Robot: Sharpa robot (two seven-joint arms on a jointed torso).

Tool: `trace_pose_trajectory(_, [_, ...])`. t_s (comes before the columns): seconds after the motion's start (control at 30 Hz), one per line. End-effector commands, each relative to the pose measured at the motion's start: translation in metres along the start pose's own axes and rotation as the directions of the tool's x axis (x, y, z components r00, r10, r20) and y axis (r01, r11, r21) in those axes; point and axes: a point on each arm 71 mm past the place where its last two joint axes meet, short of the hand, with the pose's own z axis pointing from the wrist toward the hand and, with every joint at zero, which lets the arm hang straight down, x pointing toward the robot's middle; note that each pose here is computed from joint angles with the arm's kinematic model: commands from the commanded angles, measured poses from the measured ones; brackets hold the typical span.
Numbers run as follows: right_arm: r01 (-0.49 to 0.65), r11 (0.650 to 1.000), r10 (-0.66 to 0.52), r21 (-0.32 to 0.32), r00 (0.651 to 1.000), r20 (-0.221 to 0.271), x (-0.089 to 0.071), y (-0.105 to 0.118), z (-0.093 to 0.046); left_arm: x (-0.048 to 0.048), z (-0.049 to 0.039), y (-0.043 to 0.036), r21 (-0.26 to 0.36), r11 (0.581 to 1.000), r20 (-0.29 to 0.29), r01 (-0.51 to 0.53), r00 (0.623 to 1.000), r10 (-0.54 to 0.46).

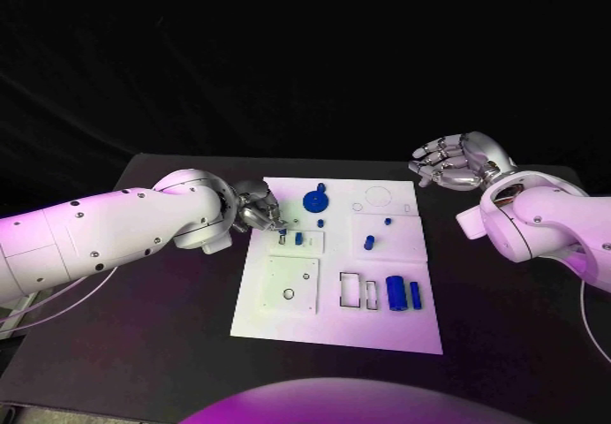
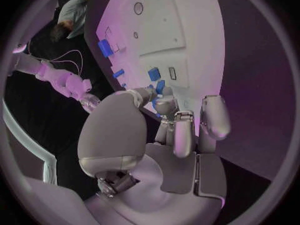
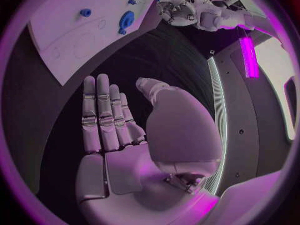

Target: Assemble the parts on the task board

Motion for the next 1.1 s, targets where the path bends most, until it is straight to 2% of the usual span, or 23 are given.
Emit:
trace_pose_trajectory(0.03, [0.003, 1.0, -0.003, -0.013, 1.0, -0.005, 0.0009, 0.0008, -0.0003, 0.0021, 0.0009, -0.0031, 0.019, 0.998, -0.002, -0.06, 0.998, 0.06])
trace_pose_trajectory(0.47, [0.003, 1.0, -0.003, -0.012, 1.0, -0.003, 0.0005, 0.0006, -0.0009, 0.0046, 0.0051, -0.0037, 0.004, 0.994, -0.021, -0.11, 0.994, 0.11])
trace_pose_trajectory(0.77, [0.003, 1.0, -0.003, -0.011, 1.0, -0.002, 0.0002, 0.0003, -0.001, 0.0072, 0.0062, -0.0046, 0.0, 0.992, -0.051, -0.127, 0.991, 0.126])
trace_pose_trajectory(1.1, [0.002, 1.0, -0.002, -0.012, 1.0, -0.003, 0.0006, 0.0007, -0.0014, 0.008, 0.0087, -0.0032, -0.019, 0.991, -0.055, -0.129, 0.99, 0.128])
